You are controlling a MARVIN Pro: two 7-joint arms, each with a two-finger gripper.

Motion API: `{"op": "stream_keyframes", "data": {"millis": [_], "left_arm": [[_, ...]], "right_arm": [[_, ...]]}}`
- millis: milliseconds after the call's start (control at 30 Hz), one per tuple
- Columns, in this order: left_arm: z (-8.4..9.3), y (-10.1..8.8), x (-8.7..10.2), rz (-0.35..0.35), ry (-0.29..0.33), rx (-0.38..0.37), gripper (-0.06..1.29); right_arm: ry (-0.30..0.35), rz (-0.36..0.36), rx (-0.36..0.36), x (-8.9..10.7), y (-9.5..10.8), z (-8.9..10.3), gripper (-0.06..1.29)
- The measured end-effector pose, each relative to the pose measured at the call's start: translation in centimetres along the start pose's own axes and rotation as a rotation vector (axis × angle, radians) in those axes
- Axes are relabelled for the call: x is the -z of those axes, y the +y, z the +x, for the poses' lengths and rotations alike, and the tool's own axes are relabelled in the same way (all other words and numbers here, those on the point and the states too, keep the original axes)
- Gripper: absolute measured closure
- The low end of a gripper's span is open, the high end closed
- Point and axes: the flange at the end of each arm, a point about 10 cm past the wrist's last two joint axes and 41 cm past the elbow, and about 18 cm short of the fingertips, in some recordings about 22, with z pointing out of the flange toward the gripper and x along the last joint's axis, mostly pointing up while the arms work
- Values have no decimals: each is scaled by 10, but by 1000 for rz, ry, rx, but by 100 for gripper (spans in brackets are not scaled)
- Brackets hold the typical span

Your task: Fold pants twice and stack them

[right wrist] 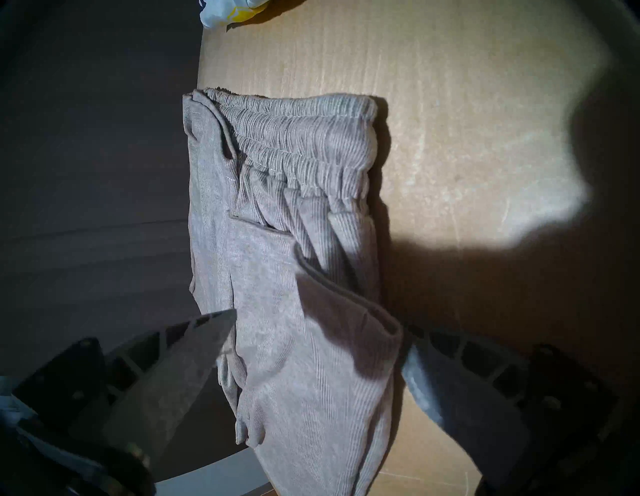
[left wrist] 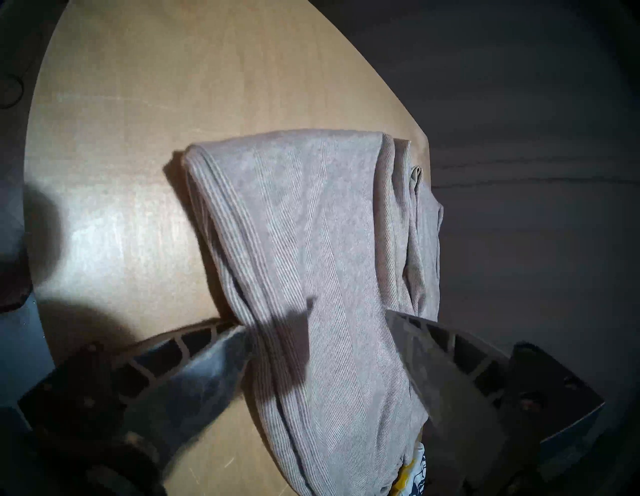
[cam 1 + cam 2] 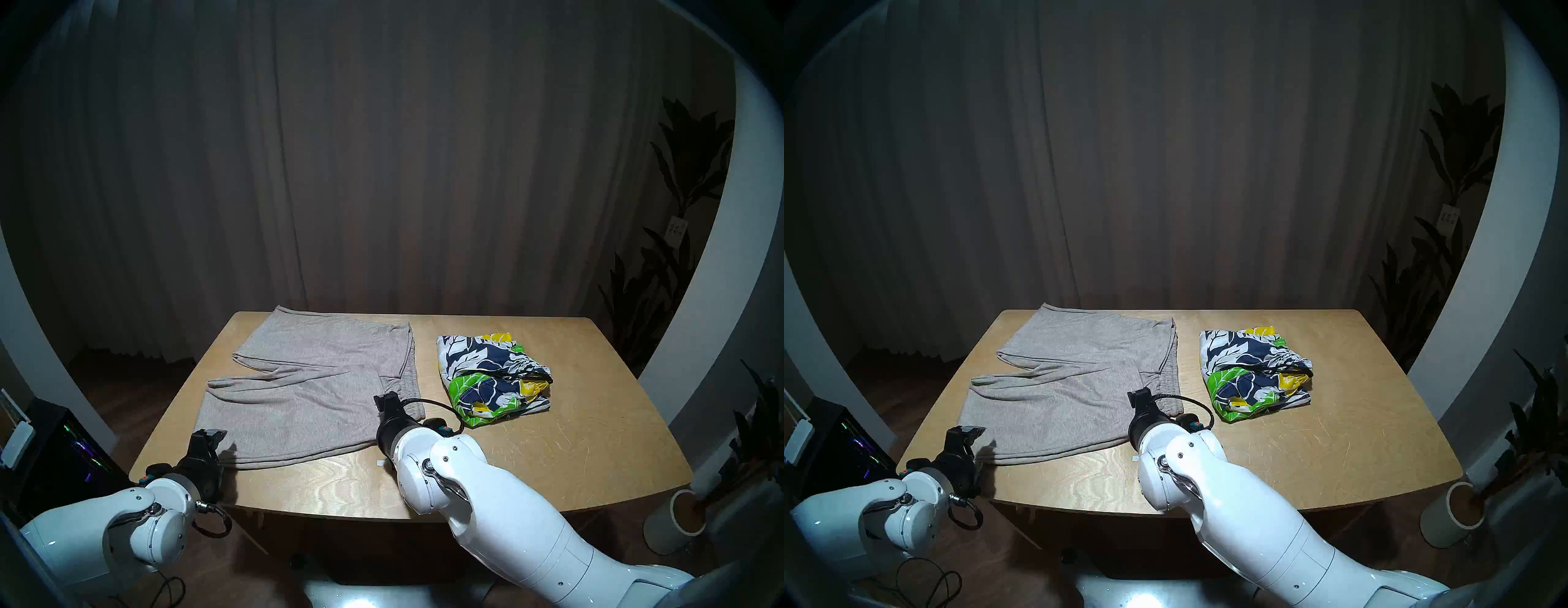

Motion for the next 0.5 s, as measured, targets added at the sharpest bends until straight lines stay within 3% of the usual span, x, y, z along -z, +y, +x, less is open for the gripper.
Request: {"op": "stream_keyframes", "data": {"millis": [333, 467, 500], "left_arm": [[2, 7, -11, -12, 5, 12, 17], [3, 2, -15, 1, 3, 16, 17], [3, -1, -16, 7, 3, 17, 17]], "right_arm": [[4, 11, 4, -12, -5, -5, 7], [6, 2, 3, -16, -4, -6, 21], [6, -2, 2, -16, -3, -7, 30]]}}
